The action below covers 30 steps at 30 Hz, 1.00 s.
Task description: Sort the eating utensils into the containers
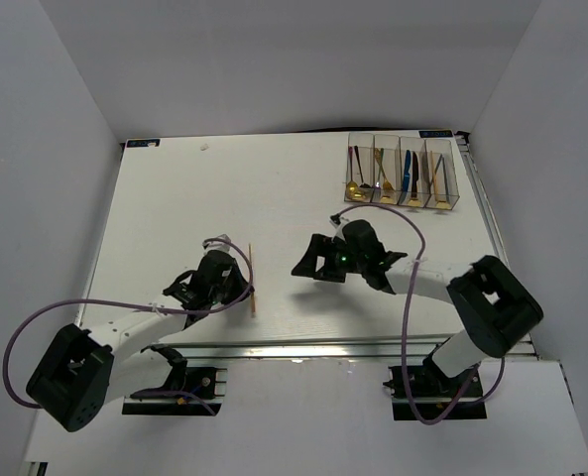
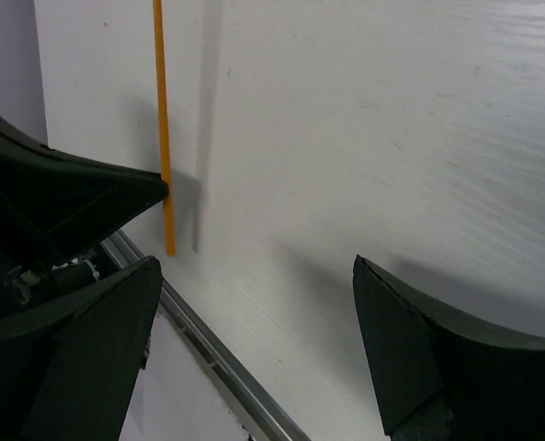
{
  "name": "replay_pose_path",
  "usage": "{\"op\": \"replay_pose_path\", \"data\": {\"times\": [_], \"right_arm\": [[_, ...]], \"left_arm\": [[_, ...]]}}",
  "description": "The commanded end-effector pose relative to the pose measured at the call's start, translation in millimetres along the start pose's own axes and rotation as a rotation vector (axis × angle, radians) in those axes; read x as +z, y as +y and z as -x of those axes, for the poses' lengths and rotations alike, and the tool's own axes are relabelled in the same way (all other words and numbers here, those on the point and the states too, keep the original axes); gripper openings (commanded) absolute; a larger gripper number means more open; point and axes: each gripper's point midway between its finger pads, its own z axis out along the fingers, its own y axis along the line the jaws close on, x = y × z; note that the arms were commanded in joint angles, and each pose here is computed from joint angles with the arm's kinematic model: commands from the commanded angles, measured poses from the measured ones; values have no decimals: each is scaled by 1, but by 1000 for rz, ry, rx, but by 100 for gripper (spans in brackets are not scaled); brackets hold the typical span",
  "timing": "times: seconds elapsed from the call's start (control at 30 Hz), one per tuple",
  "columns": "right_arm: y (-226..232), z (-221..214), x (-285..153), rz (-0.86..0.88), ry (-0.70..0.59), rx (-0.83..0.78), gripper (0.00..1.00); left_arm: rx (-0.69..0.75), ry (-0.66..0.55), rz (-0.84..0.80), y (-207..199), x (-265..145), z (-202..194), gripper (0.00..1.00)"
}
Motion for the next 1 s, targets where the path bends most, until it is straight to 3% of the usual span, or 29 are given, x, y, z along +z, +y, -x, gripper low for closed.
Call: {"op": "replay_pose_path", "data": {"times": [0.0, 0.17, 0.57, 0.6, 0.63, 0.67, 0.7, 0.73, 0.77, 0.87, 0.9, 0.93, 0.97], "right_arm": [[43, 15, 24, 100, -39, -9, 88], [75, 4, 49, 171, -9, -17, 88], [76, -5, 97, 113, 32, -68, 83], [77, -4, 99, 114, 35, -74, 76], [82, -1, 101, 130, 31, -89, 59], [82, -1, 103, 138, 36, -95, 41], [86, -1, 102, 156, 38, -105, 0], [85, 1, 100, 151, 32, -119, 0], [85, 9, 93, 135, 10, -128, 0], [47, 46, 63, -29, -56, -168, 0], [29, 63, 52, -118, -89, -191, 0], [1, 87, 36, -231, -116, -195, 0], [-16, 95, 14, -350, -59, -255, 0]], "left_arm": [[-17, -21, -136, -28, -7, 4, 0], [-2, -5, -167, -31, -10, -1, 0], [-4, -8, -278, -53, -26, 3, 0], [-5, -6, -283, -54, -27, 3, 0], [-5, -7, -288, -55, -27, 3, 0], [-3, -7, -291, -56, -28, 4, 6], [-2, -22, -294, -60, -29, 9, 22], [-3, -31, -278, -59, -29, 13, 90], [5, -43, -255, -57, -30, 17, 98], [40, -116, -79, -42, -45, 48, 98], [60, -139, 61, -17, -56, 55, 98], [70, -197, 75, -26, -75, 78, 98], [128, -186, 153, -11, -88, 79, 98]]}}
